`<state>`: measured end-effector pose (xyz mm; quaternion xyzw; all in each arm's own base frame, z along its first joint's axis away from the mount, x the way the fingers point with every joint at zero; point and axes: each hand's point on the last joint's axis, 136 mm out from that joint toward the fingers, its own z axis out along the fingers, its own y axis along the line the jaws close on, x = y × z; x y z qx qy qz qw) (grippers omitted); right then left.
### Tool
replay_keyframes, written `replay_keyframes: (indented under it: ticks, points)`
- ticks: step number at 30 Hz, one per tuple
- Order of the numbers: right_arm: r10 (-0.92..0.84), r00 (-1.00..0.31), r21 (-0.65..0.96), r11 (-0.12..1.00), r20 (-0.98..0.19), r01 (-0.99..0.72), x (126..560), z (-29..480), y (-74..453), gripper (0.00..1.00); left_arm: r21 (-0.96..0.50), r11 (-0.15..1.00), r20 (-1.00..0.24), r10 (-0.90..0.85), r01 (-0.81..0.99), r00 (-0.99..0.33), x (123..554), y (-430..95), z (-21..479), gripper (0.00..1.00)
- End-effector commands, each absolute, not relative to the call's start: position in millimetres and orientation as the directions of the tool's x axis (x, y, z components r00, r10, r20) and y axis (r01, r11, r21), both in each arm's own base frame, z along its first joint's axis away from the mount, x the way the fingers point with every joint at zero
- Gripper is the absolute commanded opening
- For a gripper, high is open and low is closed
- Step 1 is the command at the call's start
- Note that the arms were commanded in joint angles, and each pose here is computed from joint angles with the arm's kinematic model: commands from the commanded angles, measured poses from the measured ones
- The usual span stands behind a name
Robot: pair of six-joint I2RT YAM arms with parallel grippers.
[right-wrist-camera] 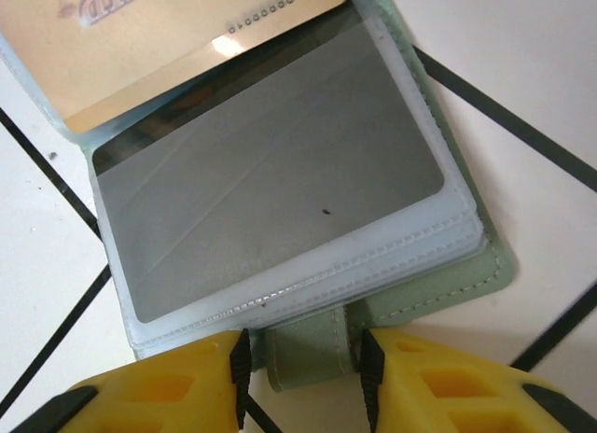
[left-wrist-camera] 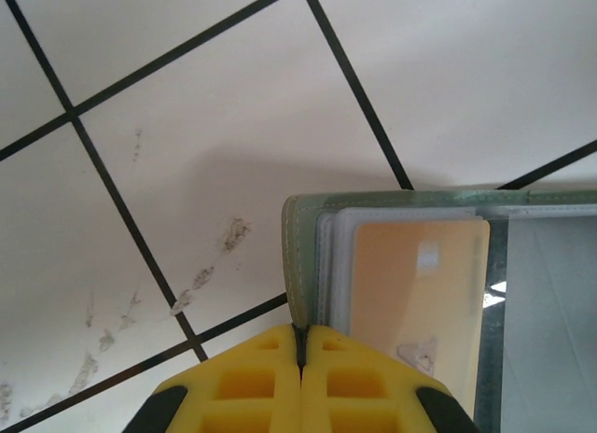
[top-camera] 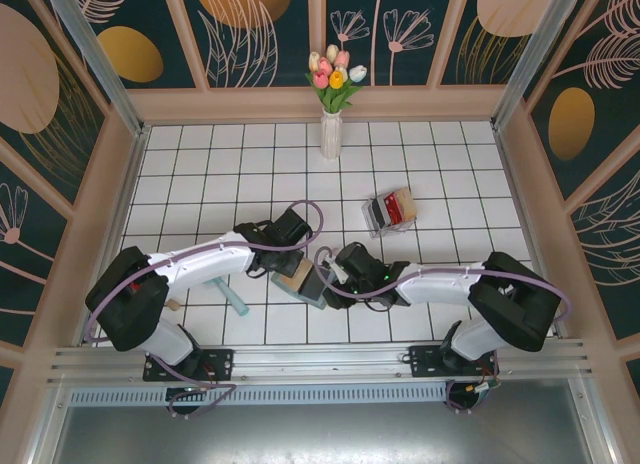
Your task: Put the credit cards into the card holder
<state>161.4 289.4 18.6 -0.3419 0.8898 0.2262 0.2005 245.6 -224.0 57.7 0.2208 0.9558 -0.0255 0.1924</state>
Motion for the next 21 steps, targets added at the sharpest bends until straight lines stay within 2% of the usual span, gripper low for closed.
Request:
replay_keyframes:
  ticks: [1, 7, 9, 16, 19, 21]
  points:
    - [-0.572, -0.670, 0.229, 0.654, -0.474, -0.721, 153, 6, 291, 0.24, 0.052, 0.909, -0.405, 0.398, 0.413, -0.824, 253, -221, 70, 0.00]
    - [-0.507, -0.666, 0.168, 0.713, -0.547, -0.681, 171, 24, 281, 0.13, 0.081, 0.941, -0.402, 0.334, 0.330, -0.853, 255, -202, 65, 0.00]
    - [-0.463, -0.669, 0.187, 0.724, -0.581, -0.664, 175, 31, 276, 0.10, 0.095, 0.950, -0.400, 0.311, 0.298, -0.862, 256, -194, 63, 0.00]
    - [-0.272, -0.675, 0.336, 0.704, -0.686, -0.625, 177, 55, 261, 0.09, 0.119, 0.963, -0.378, 0.269, 0.242, -0.886, 254, -181, 52, 0.00]
    - [-0.188, -0.681, 0.365, 0.729, -0.708, -0.580, 186, 62, 249, 0.17, 0.110, 0.963, -0.364, 0.270, 0.246, -0.892, 253, -183, 48, 0.00]
    - [-0.164, -0.692, 0.381, 0.735, -0.703, -0.560, 187, 63, 245, 0.27, 0.089, 0.963, -0.362, 0.269, 0.254, -0.892, 252, -188, 49, 0.00]
